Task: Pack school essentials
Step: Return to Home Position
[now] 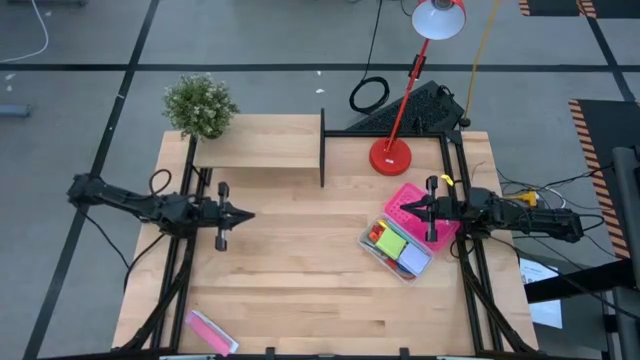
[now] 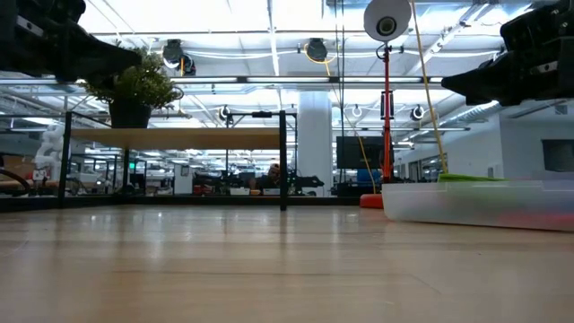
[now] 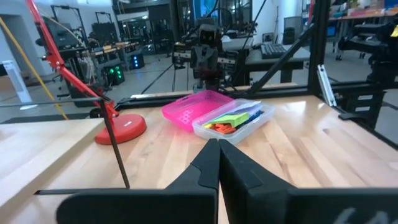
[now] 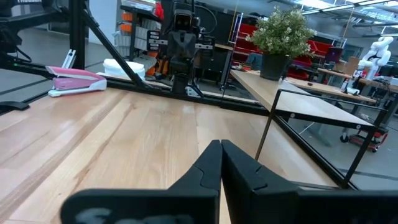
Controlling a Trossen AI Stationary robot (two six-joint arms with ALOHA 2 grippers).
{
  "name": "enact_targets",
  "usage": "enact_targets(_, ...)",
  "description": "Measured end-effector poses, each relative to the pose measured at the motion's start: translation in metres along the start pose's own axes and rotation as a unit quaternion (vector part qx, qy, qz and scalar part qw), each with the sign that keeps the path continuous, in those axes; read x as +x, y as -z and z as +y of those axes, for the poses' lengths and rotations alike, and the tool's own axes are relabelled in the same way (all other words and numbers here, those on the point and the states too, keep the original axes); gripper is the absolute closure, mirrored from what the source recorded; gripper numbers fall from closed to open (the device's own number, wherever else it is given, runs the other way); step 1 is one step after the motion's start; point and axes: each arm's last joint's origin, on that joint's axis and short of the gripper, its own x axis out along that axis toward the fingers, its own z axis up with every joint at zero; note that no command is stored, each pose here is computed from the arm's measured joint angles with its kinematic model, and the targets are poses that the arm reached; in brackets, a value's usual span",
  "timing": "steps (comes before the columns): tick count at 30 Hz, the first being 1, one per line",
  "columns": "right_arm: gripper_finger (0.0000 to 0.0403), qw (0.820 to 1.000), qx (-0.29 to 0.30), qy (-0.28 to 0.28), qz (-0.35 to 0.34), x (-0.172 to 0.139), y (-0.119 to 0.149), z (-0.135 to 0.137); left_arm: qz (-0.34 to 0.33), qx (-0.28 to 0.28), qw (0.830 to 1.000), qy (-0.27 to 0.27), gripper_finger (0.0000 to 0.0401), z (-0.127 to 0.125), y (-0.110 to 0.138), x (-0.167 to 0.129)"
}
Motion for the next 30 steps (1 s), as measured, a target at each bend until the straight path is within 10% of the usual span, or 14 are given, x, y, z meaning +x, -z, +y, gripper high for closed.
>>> enact_targets(30, 0.0403, 1.0, 0.0, 0.0, 0.0, 0.0, 0.0, 0.0, 0.007, 0.013, 0.999, 0.032, 0.0397, 0.011, 0.027, -0.004)
